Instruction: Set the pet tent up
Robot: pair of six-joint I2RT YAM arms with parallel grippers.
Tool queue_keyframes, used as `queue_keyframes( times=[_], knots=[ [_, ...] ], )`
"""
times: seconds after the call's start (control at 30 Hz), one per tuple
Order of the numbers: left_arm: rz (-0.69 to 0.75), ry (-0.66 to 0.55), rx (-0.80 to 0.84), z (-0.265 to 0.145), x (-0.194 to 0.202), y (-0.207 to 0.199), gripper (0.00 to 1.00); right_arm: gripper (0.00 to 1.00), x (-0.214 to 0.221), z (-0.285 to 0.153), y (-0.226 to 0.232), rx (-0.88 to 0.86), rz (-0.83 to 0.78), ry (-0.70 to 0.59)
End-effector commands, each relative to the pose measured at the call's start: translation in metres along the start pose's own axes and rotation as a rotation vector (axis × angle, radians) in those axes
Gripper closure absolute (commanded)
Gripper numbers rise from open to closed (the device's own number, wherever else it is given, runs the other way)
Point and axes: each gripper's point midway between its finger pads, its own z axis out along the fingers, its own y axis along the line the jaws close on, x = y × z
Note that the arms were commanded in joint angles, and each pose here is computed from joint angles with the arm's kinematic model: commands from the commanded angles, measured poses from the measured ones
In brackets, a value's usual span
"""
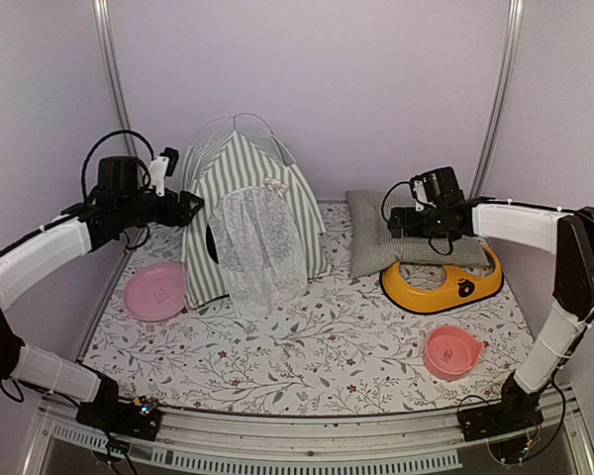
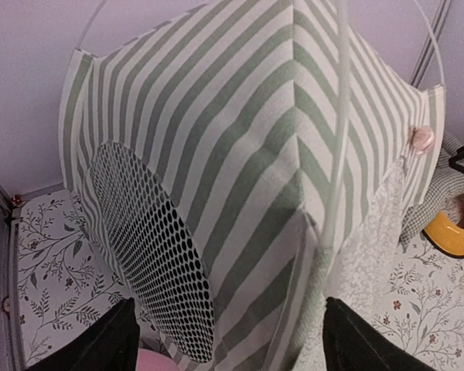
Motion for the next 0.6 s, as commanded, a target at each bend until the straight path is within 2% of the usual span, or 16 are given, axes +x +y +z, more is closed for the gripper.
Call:
queue_keyframes(
  times=[0.0,0.07,0.1,0.23,0.57],
  knots=[
    [-0.035,-0.086,-0.07,-0.029,-0.03,0.01,0.15,0.01,-0.012,0.013,-0.03,0.09,0.004,0.033],
    [-0.046,-0.12,-0.071,-0.04,-0.039,0.008,0.12,0.01,-0.024,0.021,-0.043,0.105,0.019,0.018],
    [-0.053,-0.131,-0.069,-0.044,-0.042,0.007,0.07,0.01,-0.033,0.026,-0.048,0.107,0.025,0.006],
    [-0.066,-0.167,-0.016,-0.058,-0.055,-0.009,0.01,0.01,-0.05,0.061,-0.067,0.13,0.026,0.032],
    [-0.056,-0.151,0.135,-0.071,-0.058,-0.082,0.01,0.01,-0.011,0.132,-0.083,0.162,0.045,0.187]
  ],
)
